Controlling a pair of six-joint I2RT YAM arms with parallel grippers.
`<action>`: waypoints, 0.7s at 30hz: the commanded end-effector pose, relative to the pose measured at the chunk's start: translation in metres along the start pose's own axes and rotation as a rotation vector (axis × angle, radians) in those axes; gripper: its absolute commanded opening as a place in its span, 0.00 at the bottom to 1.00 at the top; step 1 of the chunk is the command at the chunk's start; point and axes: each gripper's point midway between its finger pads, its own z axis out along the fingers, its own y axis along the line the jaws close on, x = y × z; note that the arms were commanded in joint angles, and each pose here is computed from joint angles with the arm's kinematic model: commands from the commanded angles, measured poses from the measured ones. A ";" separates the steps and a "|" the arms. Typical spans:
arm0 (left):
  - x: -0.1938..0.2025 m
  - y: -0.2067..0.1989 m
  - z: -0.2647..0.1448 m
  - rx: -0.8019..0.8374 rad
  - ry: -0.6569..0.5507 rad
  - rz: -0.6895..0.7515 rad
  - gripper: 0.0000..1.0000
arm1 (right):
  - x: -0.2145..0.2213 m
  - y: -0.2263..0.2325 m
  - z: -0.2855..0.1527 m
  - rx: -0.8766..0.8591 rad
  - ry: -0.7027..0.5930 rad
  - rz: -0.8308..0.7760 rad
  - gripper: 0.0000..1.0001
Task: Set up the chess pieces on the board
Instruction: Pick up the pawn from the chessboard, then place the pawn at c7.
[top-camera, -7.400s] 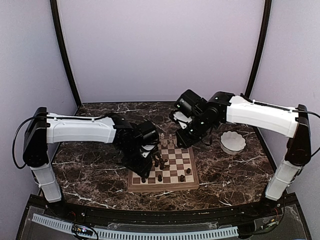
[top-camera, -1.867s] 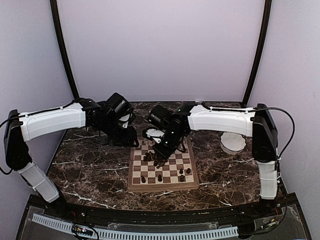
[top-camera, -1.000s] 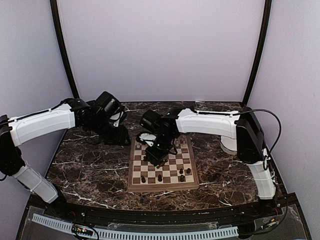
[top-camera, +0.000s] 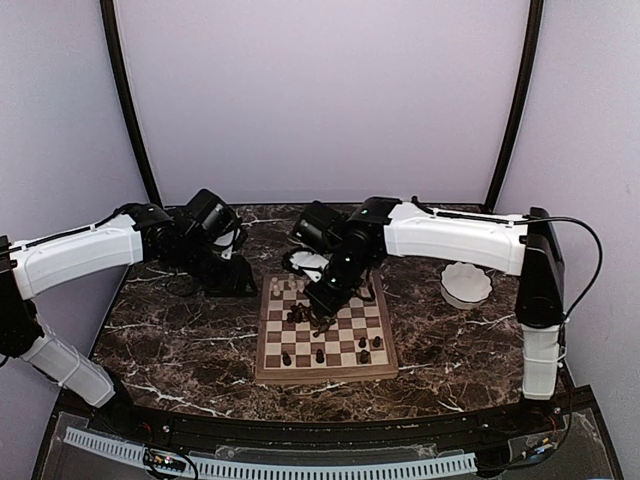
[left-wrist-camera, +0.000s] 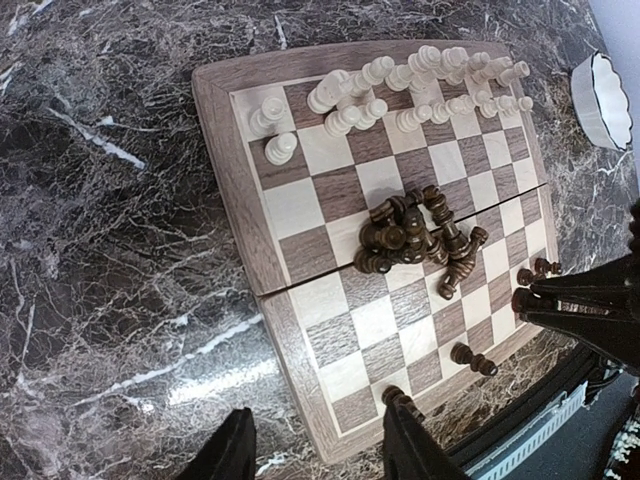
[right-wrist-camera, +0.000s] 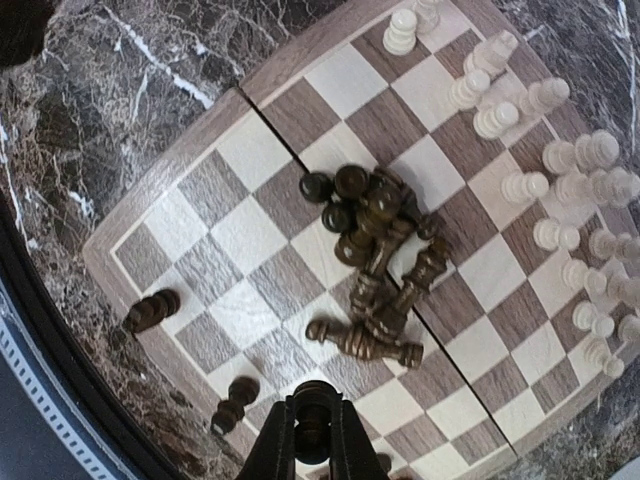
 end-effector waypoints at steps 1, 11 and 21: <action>-0.002 -0.003 -0.003 0.026 -0.014 -0.016 0.46 | 0.031 -0.002 -0.006 0.021 0.034 0.013 0.05; -0.002 -0.009 0.004 0.054 0.003 -0.035 0.46 | 0.071 -0.011 0.005 0.061 0.081 0.062 0.06; -0.002 -0.011 0.007 0.065 0.009 -0.046 0.45 | 0.069 -0.003 0.016 0.053 0.086 0.047 0.06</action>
